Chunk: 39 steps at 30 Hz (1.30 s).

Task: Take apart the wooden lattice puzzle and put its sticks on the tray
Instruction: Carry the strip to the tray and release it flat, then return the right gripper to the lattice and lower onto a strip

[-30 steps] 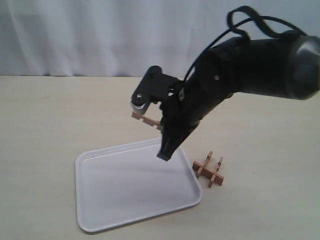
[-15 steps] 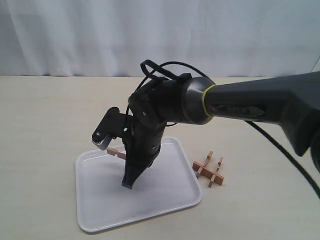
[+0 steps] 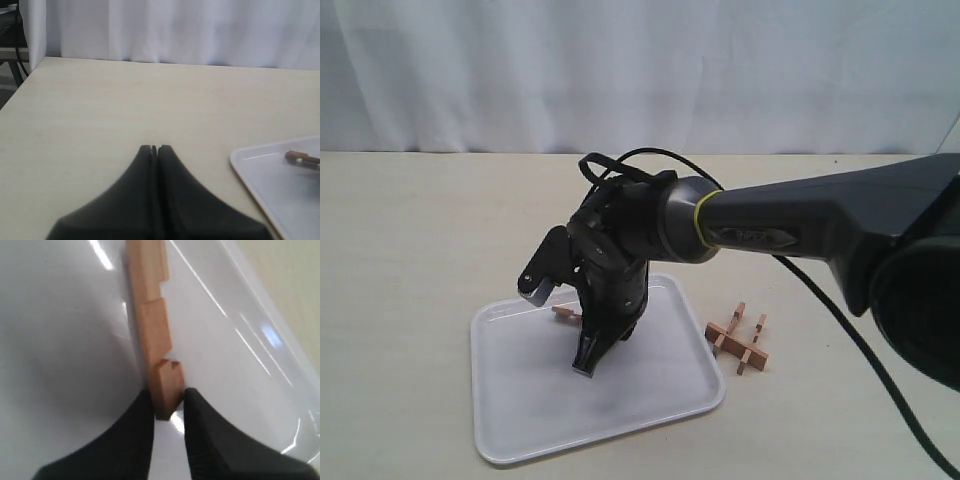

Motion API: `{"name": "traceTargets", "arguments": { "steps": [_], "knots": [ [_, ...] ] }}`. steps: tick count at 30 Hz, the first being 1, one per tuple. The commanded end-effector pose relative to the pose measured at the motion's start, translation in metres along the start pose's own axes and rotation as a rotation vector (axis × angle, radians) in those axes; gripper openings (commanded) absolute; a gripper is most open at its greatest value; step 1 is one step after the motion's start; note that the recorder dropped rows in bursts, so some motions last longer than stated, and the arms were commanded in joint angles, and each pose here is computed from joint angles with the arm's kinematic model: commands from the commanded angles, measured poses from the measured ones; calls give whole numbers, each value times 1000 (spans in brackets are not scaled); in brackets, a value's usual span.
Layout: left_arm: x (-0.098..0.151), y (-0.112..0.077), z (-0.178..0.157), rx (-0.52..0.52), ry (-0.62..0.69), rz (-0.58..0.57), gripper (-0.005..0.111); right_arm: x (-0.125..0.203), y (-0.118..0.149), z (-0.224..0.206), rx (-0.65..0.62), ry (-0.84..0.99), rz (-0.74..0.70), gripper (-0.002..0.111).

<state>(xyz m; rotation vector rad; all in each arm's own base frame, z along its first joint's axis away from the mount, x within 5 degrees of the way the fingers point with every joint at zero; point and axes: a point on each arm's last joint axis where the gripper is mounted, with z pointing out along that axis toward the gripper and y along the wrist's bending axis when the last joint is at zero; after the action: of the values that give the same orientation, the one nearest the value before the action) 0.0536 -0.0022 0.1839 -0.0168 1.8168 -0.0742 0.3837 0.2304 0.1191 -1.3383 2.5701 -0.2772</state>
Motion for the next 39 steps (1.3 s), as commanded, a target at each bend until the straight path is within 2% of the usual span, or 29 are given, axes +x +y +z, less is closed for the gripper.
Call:
{"name": "traceTargets", "arguments": {
  "steps": [1, 3, 7, 12, 17, 23, 27, 31, 34, 39],
  "knots": [
    [0, 0, 0, 3, -9, 1, 0, -2, -2, -1, 11, -13, 4, 39],
    [0, 0, 0, 3, -9, 1, 0, -3, -4, -3, 16, -34, -3, 47],
    [0, 0, 0, 3, -9, 1, 0, -4, -7, -17, 27, -55, 0, 56],
    [0, 0, 0, 3, -9, 1, 0, -3, -15, -53, 47, -90, -29, 66],
    [0, 0, 0, 3, -9, 1, 0, -1, -21, -96, 45, -182, 20, 68],
    [0, 0, 0, 3, -9, 1, 0, 10, -25, -130, 44, -180, 33, 68],
    [0, 0, 0, 3, -9, 1, 0, 30, -48, -151, 63, -167, 97, 68],
    [0, 0, 0, 3, -9, 1, 0, 63, -80, -165, 8, -142, 256, 68],
    [0, 0, 0, 3, -9, 1, 0, 96, -101, -163, -27, -68, 356, 68],
    [0, 0, 0, 3, -9, 1, 0, 147, -112, -140, -84, 94, 460, 68]
  ]
}}
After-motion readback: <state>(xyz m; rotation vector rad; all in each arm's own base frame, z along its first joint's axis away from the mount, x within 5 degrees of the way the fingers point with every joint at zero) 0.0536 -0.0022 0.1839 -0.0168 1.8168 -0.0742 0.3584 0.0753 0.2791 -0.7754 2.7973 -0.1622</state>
